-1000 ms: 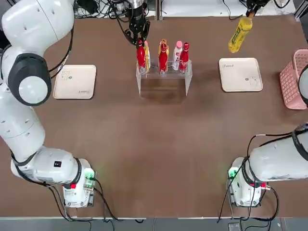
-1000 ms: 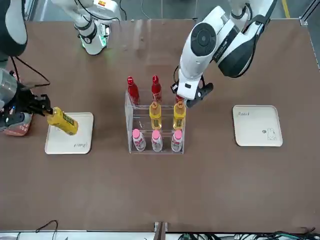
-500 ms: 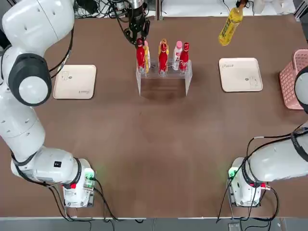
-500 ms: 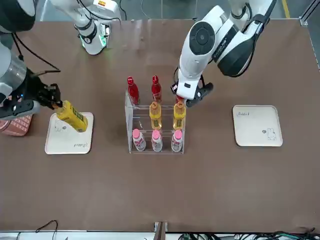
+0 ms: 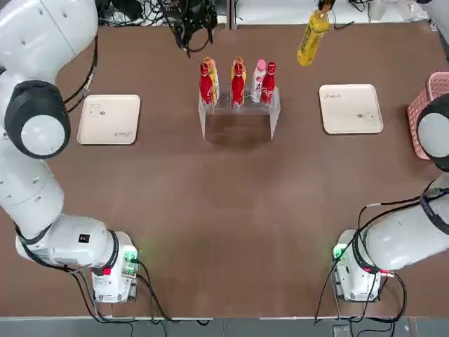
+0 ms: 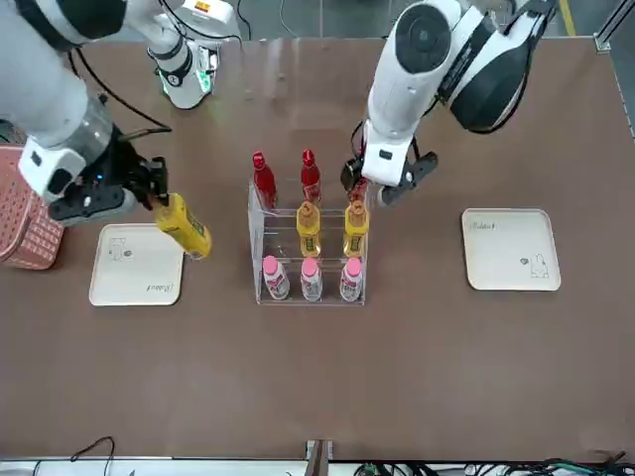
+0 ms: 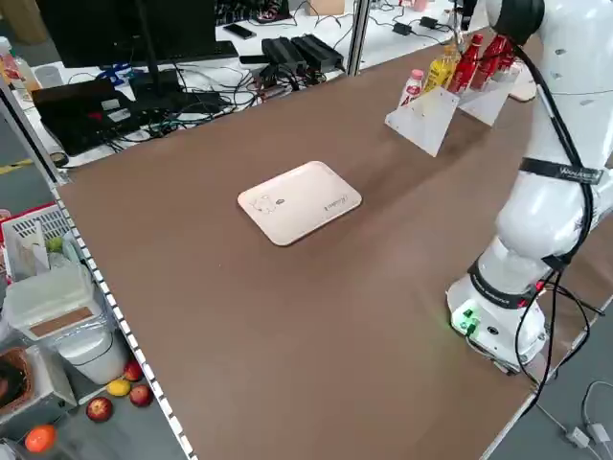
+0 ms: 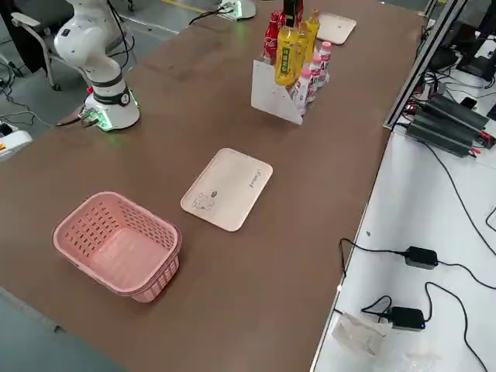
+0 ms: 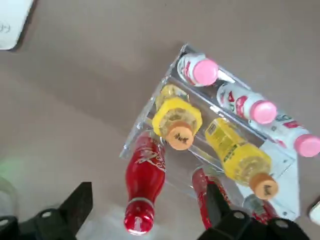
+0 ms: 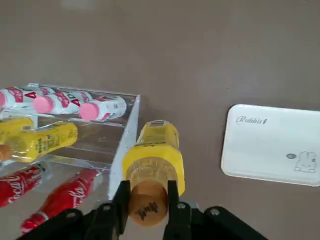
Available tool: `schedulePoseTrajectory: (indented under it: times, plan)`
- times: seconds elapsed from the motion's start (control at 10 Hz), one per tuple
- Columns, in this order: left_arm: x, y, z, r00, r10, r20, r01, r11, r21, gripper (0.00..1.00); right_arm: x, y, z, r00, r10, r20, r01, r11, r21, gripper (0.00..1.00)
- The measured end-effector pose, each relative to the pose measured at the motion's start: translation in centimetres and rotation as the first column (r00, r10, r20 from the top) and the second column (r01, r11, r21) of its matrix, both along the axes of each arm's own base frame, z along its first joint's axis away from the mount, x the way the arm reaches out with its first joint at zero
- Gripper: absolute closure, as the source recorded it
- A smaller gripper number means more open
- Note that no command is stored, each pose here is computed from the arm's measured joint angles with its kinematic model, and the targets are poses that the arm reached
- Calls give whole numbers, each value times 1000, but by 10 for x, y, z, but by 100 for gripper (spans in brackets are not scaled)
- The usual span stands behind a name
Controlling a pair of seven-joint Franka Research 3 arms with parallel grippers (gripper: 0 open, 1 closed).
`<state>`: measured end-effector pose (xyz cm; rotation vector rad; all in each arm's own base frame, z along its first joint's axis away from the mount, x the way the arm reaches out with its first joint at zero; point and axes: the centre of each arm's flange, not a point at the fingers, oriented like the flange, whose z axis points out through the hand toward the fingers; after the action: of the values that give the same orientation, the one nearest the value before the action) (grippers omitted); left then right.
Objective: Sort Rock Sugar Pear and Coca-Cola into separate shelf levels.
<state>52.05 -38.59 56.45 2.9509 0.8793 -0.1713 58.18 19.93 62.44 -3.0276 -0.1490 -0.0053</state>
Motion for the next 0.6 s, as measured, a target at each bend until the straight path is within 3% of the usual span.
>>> schedulePoseTrajectory:
  times: [0.2, 0.4, 0.6]
  plan:
    - [35, 62, 14, 996, 85, 27, -85, 996, -2, 0, 0, 29, -6, 1000, -14, -4, 14, 1000, 5, 66]
    - [76, 158, 19, 995, 87, 38, -87, 996, -7, 0, 2, 55, -18, 1000, -27, -9, 27, 1000, 8, 66]
    - [90, 228, 20, 1000, 30, 9, -30, 1000, -2, 0, -2, 78, -26, 999, -40, -21, 40, 999, 11, 66]
